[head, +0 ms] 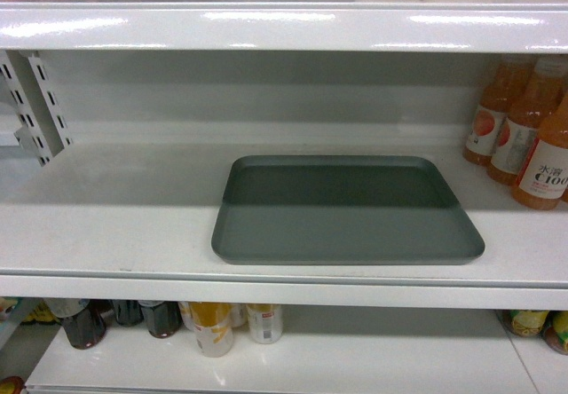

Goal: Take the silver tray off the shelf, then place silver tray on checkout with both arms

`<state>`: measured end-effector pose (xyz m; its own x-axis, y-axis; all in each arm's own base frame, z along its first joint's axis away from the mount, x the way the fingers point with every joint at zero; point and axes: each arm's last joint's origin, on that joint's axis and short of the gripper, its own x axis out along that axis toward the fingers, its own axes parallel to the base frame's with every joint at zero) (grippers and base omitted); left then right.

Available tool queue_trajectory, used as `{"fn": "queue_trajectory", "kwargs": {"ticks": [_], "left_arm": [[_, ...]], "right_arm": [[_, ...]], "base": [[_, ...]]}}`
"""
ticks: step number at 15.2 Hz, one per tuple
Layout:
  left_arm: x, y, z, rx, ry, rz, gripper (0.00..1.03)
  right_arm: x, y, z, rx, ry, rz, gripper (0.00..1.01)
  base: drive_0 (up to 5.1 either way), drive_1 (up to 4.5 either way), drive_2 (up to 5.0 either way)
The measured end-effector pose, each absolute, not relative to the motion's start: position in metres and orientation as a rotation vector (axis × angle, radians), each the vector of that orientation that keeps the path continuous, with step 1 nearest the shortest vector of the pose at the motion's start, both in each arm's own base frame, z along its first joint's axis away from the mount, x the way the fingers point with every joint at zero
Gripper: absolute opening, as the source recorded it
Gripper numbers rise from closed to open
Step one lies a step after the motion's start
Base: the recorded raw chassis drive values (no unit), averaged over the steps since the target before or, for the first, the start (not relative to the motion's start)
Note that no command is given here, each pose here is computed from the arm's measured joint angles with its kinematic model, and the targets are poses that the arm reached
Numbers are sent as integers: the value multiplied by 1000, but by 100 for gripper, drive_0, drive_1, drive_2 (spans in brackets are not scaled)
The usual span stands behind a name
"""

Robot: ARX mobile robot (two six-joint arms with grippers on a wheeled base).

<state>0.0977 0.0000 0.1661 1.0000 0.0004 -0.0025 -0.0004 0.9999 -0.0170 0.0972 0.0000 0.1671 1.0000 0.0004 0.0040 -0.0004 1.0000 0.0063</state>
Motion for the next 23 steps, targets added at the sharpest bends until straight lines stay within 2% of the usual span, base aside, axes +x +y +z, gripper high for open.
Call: {"fn": "queue_trajectory", "kwargs": {"ticks": [23], "left_arm": [[98, 0, 166, -17, 2, 0, 98]], "right_arm": [[97, 0, 167, 6, -4, 0, 98]], "base": [[0, 0, 0]]}}
